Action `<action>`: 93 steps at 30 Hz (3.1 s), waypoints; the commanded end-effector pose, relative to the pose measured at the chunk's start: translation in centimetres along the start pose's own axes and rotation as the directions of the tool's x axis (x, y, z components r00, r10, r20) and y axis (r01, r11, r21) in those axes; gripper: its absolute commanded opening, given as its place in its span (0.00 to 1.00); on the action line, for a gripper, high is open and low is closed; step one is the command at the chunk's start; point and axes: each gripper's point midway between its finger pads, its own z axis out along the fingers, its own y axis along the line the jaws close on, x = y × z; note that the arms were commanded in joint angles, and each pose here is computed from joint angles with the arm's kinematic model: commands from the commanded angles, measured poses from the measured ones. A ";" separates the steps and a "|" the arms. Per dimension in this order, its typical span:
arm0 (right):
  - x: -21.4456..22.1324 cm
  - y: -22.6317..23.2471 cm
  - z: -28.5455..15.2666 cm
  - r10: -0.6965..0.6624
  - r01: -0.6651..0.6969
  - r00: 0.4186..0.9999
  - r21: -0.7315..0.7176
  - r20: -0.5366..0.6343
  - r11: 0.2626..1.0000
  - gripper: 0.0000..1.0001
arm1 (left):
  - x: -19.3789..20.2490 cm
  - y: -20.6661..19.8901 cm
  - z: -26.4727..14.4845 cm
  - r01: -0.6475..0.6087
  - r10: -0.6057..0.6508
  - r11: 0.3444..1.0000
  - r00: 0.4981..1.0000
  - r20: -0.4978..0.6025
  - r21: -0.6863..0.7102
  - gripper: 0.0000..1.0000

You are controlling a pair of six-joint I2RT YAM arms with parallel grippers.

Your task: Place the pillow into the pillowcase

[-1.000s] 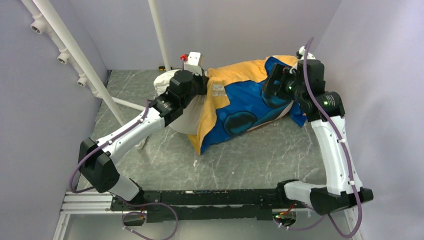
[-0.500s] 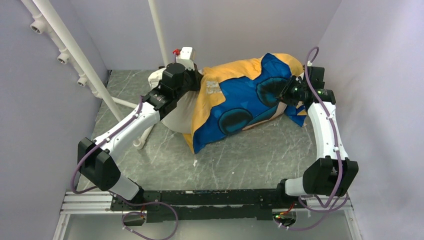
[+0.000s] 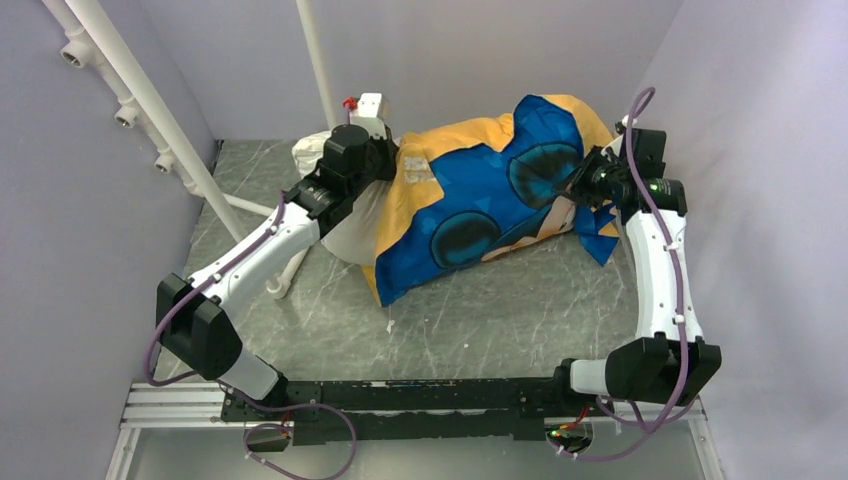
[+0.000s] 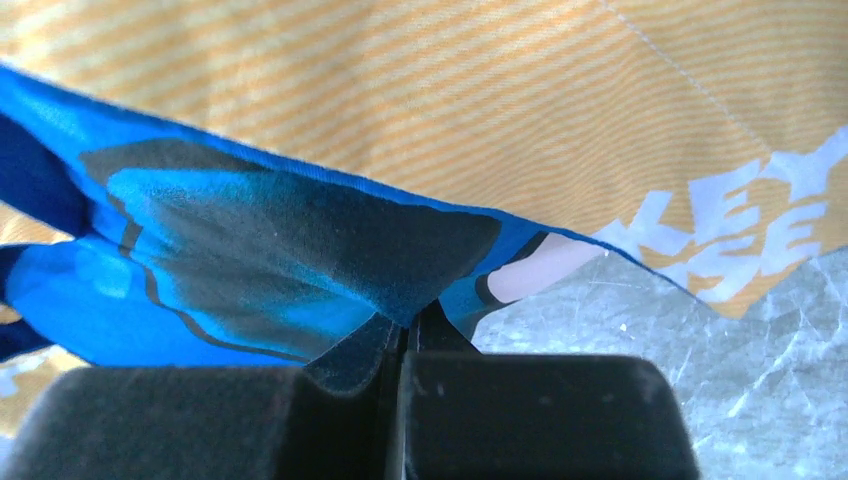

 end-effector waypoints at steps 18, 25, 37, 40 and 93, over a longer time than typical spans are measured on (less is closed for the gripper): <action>-1.3 11.1 -5.0 -0.199 0.220 0.975 -0.317 0.097 0.922 0.70 | -4.2 0.2 -1.7 -0.046 0.045 0.999 0.997 0.066 0.008 0.00; 7.5 19.5 -2.3 -0.249 0.158 0.966 -0.614 -0.066 0.773 0.82 | -4.0 -0.7 -2.2 -0.032 0.030 0.997 0.999 0.029 0.066 0.00; 13.9 29.5 -0.2 -0.291 0.058 0.948 -0.826 -0.131 0.560 0.76 | -2.7 -4.1 -3.6 0.010 -0.006 0.963 1.000 -0.018 0.269 0.00; 14.2 30.1 -1.2 -0.285 0.036 0.949 -0.854 -0.134 0.520 0.25 | -2.1 -4.2 -4.4 0.015 -0.010 0.958 1.000 -0.019 0.288 0.00; 16.8 16.0 -0.3 -0.495 0.416 0.829 -0.304 -0.261 0.857 0.47 | 23.6 -9.2 -14.7 -0.466 0.510 0.576 0.847 0.150 0.672 0.00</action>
